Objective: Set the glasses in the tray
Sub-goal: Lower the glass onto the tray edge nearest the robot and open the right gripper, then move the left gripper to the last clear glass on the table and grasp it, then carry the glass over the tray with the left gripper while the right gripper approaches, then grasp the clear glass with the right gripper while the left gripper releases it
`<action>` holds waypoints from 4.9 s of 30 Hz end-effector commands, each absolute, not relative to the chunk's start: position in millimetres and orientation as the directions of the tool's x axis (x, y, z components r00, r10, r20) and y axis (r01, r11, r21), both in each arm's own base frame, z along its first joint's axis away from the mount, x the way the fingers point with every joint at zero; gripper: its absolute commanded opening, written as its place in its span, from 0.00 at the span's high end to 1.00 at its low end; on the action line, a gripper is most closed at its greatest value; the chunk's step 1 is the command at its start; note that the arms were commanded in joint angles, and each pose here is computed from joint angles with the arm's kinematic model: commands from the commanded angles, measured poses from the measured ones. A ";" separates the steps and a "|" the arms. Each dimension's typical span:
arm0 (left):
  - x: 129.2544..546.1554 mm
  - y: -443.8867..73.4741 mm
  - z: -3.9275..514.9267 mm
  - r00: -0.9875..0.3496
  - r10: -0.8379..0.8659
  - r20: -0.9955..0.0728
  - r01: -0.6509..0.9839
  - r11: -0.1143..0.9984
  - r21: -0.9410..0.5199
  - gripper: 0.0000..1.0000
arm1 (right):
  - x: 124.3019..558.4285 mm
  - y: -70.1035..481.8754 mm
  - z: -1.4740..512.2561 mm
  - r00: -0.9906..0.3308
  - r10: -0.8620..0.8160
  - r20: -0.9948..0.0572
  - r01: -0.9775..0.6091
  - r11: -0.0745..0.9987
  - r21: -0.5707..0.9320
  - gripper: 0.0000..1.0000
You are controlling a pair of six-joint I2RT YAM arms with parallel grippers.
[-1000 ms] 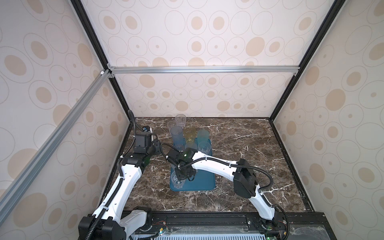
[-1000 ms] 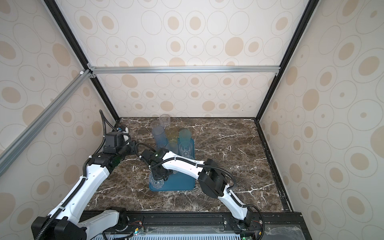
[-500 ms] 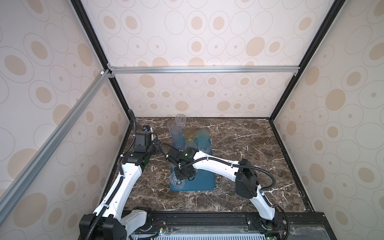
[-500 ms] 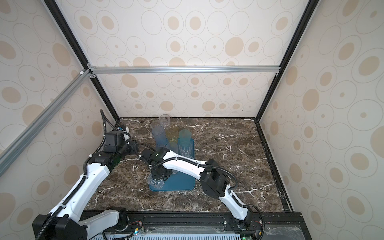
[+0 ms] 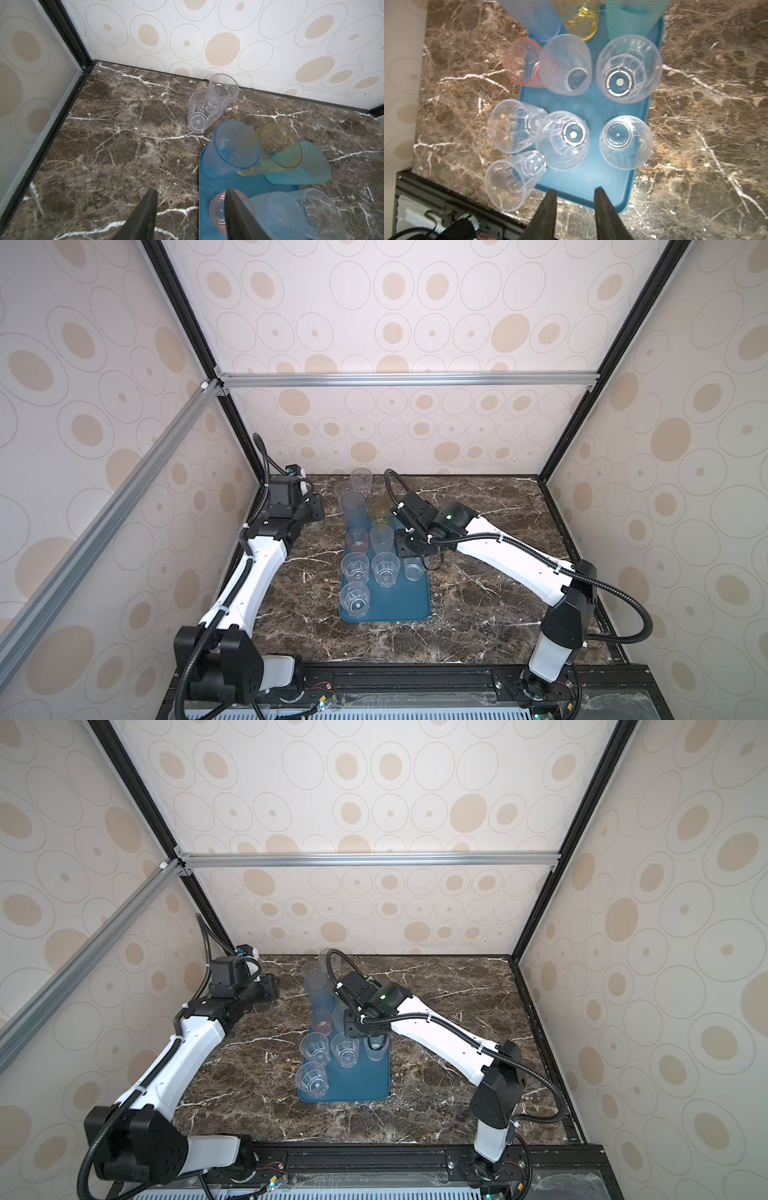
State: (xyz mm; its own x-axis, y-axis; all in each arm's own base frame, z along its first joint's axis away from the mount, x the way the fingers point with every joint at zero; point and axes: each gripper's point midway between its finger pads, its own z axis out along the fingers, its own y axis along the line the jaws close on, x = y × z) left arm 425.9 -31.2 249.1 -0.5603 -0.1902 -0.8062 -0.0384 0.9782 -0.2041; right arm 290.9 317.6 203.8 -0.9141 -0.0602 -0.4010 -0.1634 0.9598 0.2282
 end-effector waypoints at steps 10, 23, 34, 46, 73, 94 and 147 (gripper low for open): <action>548.3 -55.9 195.5 -0.705 -0.262 -0.659 0.142 0.858 -0.493 0.52 | 326.1 291.4 185.5 -0.926 -0.044 -0.374 -0.134 0.966 0.220 0.67; 593.1 -47.0 137.3 -0.770 -0.186 -0.611 0.042 0.940 -0.339 0.56 | 331.8 295.8 164.4 -0.945 -0.031 -0.327 -0.116 0.963 0.243 0.67; 619.1 -51.4 115.2 -0.789 -0.075 -0.610 -0.003 0.993 -0.119 0.62 | 332.7 294.9 162.4 -0.947 -0.028 -0.320 -0.110 0.964 0.241 0.67; 624.7 -55.4 88.5 -0.817 -0.010 -0.577 0.004 1.000 -0.023 0.78 | 331.3 295.5 158.3 -0.951 -0.013 -0.309 -0.096 0.963 0.252 0.67; 501.8 13.7 236.4 -0.744 0.010 -0.668 -0.112 0.984 0.139 0.96 | 331.4 314.5 185.9 -0.931 0.004 -0.366 -0.119 0.942 0.313 0.67; 405.1 -127.6 308.8 -0.604 -0.079 -0.793 0.112 0.977 -0.182 0.97 | 342.4 370.2 301.2 -0.767 -0.040 -0.640 -0.292 0.911 0.293 0.54; 361.3 -183.3 312.7 -0.560 -0.037 -0.828 0.288 0.928 -0.236 0.43 | 346.1 301.8 252.7 -0.868 -0.071 -0.491 -0.211 0.949 0.236 0.58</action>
State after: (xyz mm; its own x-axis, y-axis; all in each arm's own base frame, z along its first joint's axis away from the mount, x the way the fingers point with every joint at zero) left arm 358.1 -192.3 324.3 -0.5662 -0.0753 -0.8208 0.2928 0.9125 -0.2856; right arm 361.1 299.1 250.2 -0.8299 -0.0717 -0.5533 -0.1832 0.9718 0.1488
